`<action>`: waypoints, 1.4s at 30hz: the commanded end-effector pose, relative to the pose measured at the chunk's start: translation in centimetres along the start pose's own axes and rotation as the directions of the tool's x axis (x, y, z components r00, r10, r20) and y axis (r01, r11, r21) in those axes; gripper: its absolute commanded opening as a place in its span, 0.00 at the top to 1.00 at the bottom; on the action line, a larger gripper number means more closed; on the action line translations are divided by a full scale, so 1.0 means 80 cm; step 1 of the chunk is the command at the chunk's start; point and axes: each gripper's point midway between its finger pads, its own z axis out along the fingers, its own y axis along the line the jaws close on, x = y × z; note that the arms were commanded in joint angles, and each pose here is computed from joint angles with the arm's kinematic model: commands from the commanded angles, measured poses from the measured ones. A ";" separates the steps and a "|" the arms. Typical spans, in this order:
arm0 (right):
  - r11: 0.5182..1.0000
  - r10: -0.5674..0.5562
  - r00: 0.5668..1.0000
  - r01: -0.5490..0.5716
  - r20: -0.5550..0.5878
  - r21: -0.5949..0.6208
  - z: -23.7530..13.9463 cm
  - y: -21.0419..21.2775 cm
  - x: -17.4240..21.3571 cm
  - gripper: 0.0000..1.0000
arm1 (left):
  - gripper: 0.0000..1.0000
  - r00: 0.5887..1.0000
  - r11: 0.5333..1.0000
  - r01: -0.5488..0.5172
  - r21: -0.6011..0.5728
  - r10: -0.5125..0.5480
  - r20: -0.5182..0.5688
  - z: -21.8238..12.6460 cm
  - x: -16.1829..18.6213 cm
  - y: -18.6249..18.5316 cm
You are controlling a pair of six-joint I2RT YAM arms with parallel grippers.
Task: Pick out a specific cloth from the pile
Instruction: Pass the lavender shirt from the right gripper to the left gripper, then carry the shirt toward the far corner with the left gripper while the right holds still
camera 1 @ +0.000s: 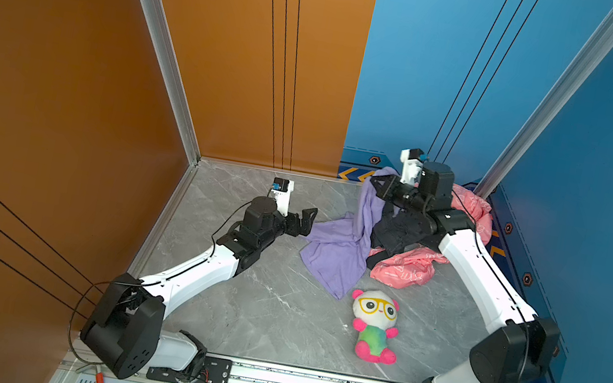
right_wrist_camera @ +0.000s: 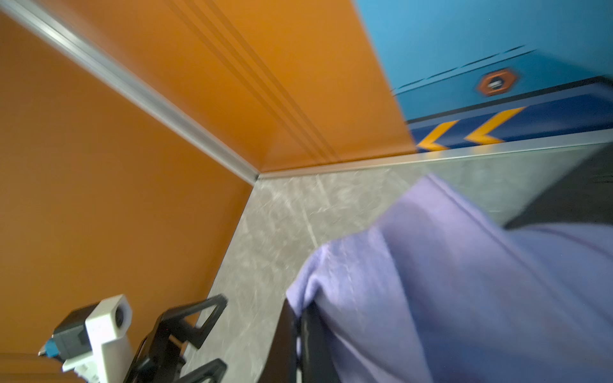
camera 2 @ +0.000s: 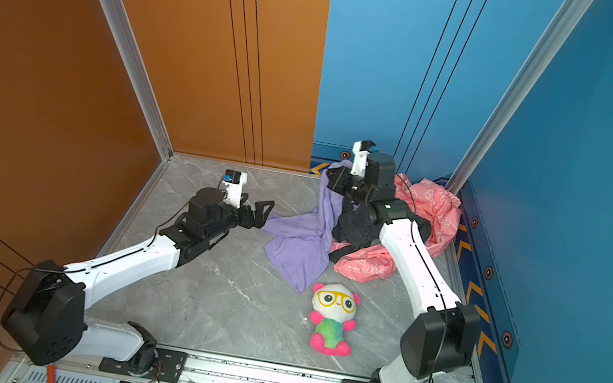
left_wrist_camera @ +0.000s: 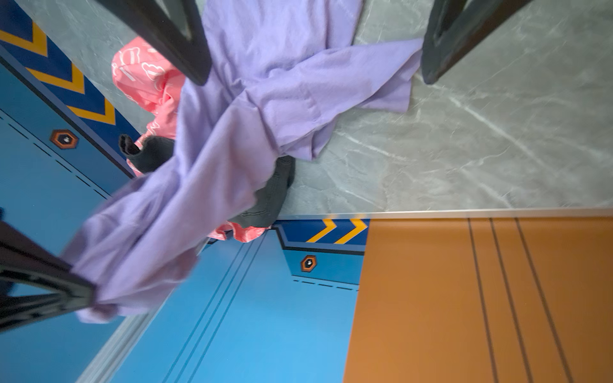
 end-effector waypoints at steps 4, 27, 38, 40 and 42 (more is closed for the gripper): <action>0.973 -0.153 0.964 0.109 -0.217 -0.203 0.047 0.088 0.081 1.00 | 0.10 0.997 0.994 -0.071 0.082 0.068 0.032 0.012 -0.014 -0.030; 0.965 -0.192 0.957 0.143 -0.218 -0.220 0.051 0.124 0.101 0.87 | 1.00 0.998 0.998 0.061 -0.014 -0.060 0.032 0.037 -0.008 0.035; 0.972 -0.234 0.970 0.231 -0.071 -0.042 0.028 0.079 0.043 0.44 | 1.00 0.961 0.975 0.087 -0.204 -0.028 0.275 0.006 -0.146 0.140; 0.973 -0.229 0.972 0.228 -0.051 -0.029 0.025 0.072 0.035 0.41 | 1.00 0.943 0.974 0.090 -0.209 -0.016 0.333 0.003 -0.188 0.155; 0.976 -0.220 0.975 0.219 -0.040 -0.017 0.024 0.066 0.030 0.37 | 1.00 0.919 0.973 0.089 -0.211 0.001 0.394 -0.001 -0.234 0.166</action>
